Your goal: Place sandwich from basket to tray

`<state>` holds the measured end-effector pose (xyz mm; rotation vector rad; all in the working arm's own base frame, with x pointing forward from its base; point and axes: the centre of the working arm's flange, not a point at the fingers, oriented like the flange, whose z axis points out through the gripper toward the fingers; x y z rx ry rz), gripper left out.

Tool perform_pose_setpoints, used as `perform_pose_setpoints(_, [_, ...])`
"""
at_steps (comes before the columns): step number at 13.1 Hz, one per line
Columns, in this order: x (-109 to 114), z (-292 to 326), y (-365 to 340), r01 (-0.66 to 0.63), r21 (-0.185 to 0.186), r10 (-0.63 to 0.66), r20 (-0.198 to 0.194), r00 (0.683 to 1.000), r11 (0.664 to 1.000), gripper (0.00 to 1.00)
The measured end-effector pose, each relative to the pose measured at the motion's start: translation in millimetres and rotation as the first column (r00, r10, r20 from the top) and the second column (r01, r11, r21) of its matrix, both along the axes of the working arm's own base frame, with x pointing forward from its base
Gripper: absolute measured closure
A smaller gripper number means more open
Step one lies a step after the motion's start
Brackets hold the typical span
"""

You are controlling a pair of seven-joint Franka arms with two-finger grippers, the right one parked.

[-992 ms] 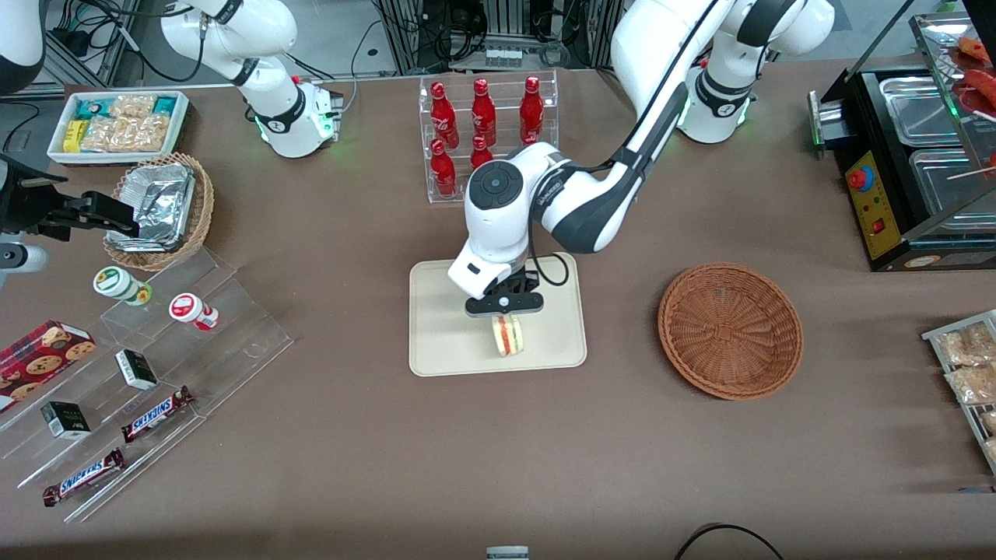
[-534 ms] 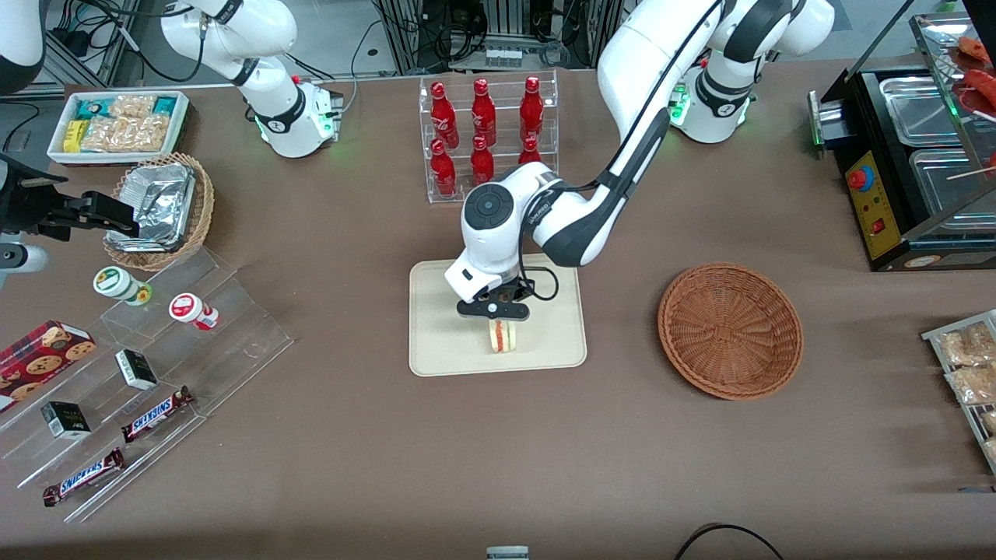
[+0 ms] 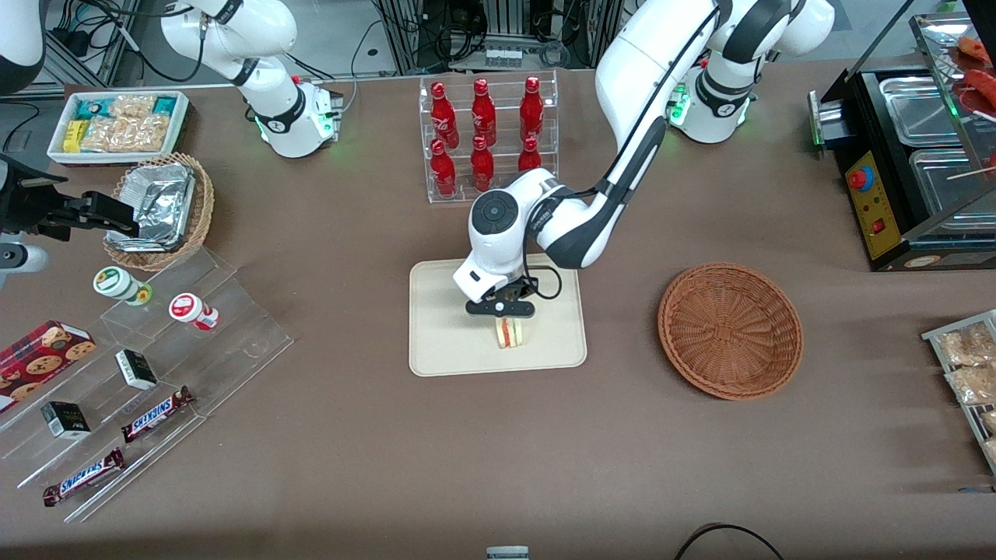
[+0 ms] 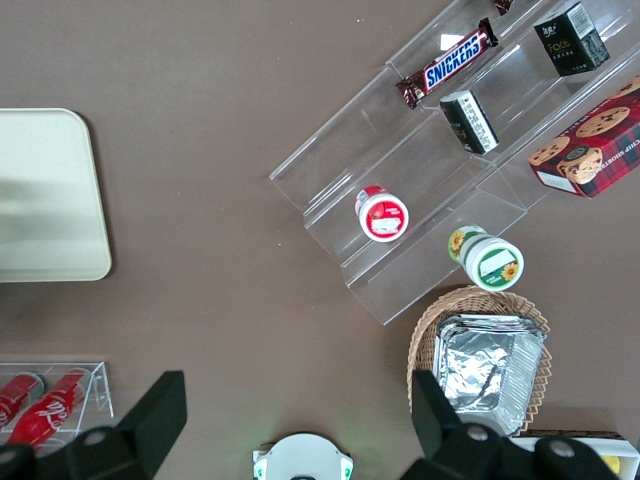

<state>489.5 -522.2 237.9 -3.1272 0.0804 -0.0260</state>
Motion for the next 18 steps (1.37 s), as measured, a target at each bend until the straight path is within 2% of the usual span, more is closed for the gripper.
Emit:
perform_pose_setpoints(1, [-0.7, 0.1, -0.7, 0.0, -0.001, 0.0, -0.001, 1.0, 1.0, 0.85])
perform_pose_setpoints(3, [-0.5, 1.5, -1.3, 0.0, -0.003, 0.0, 0.001, 1.0, 1.0, 0.72])
perform_pose_setpoints(7, [8.2, 35.7, 0.0, -0.016, -0.033, 0.018, 0.036, 0.999, 0.999, 0.33])
perform_pose_setpoints(10, [35.2, 99.6, 35.7, -0.083, -0.022, 0.084, 0.059, 0.995, 0.996, 0.01])
perform_pose_setpoints(12, [57.4, 149.6, 75.8, -0.133, -0.022, 0.135, 0.07, 0.988, 0.991, 0.0])
perform_pose_setpoints(14, [71.0, 190.6, 116.7, -0.133, -0.001, 0.133, 0.064, 0.989, 0.991, 0.0])
perform_pose_setpoints(18, [101.0, 227.8, 216.3, -0.085, 0.024, 0.084, 0.049, 0.995, 0.996, 0.0])
